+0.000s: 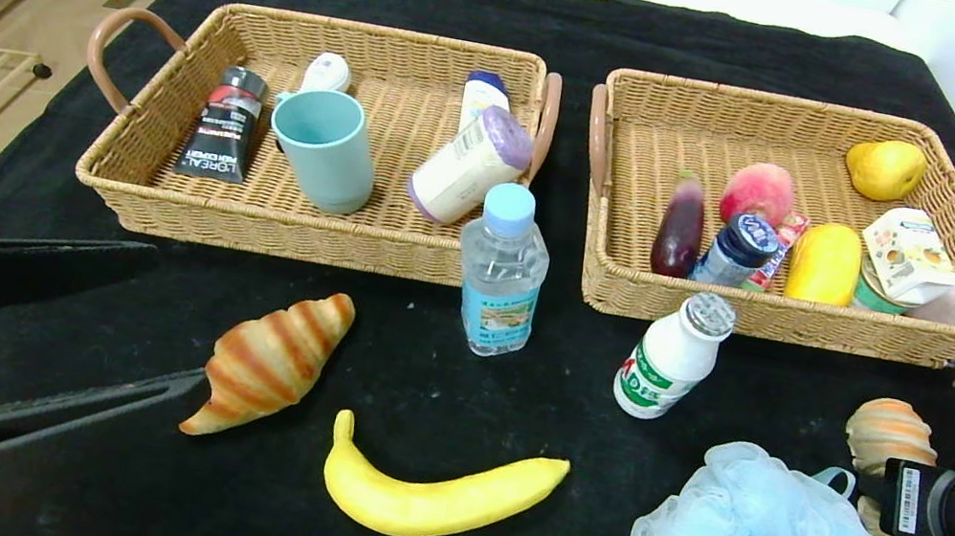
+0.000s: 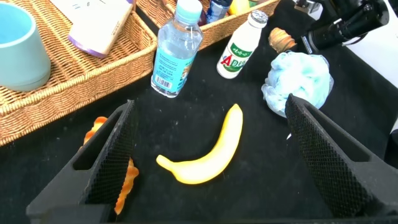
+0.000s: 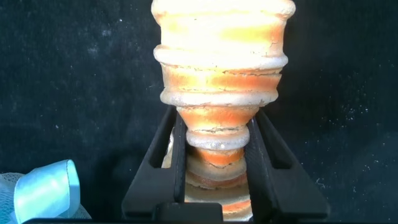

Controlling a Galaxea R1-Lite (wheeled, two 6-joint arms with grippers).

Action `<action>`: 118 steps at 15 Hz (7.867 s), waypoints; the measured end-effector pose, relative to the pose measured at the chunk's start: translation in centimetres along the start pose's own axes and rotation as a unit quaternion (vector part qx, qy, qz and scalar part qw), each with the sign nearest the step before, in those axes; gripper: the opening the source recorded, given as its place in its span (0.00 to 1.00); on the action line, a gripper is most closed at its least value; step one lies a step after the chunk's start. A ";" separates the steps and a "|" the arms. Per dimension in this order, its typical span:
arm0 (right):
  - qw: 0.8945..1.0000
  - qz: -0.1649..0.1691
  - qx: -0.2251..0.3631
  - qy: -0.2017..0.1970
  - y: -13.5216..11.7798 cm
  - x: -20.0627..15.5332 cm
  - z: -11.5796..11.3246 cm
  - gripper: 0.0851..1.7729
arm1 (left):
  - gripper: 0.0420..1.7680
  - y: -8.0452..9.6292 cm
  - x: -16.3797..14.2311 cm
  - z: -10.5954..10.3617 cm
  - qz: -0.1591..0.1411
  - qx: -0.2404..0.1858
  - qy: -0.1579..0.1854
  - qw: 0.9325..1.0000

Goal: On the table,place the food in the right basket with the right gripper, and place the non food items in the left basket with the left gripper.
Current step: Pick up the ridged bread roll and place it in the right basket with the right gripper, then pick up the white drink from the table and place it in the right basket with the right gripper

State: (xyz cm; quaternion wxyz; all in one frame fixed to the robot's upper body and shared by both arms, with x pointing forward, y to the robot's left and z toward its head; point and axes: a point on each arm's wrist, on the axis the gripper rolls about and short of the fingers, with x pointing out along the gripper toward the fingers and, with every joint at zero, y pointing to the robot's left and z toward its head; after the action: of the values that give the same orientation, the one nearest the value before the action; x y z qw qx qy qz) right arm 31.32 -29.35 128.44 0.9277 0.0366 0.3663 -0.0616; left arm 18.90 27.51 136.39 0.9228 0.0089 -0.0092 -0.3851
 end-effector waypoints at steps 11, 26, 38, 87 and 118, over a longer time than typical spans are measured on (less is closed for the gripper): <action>0.998 0.039 -0.024 -0.040 0.6 -5.3 0.2 0.21 | 0.97 0.0 0.0 -0.1 0.000 0.000 0.001 1.000; 0.981 0.075 -0.032 -0.175 3.3 -9.2 10.4 0.19 | 0.97 0.0 0.0 0.0 0.000 0.003 0.000 1.000; 0.955 0.101 -0.004 -0.277 7.7 -3.3 16.6 0.19 | 0.97 0.0 0.0 -0.1 0.000 0.004 0.001 1.000; 0.913 0.272 -0.220 -0.209 5.9 -11.9 -0.9 0.96 | 0.97 0.0 0.0 0.1 0.002 0.009 -0.002 1.000; 0.924 0.210 -0.215 -0.236 13.6 -6.4 1.6 0.96 | 0.97 0.0 -0.2 0.2 0.003 0.018 -0.007 1.000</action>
State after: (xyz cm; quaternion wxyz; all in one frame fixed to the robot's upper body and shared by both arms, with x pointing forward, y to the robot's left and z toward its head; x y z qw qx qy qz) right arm 29.72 -15.55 134.28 0.9645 -0.1035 0.1256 0.2081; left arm 18.73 27.63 136.63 0.9235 0.0229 -0.0222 -0.3822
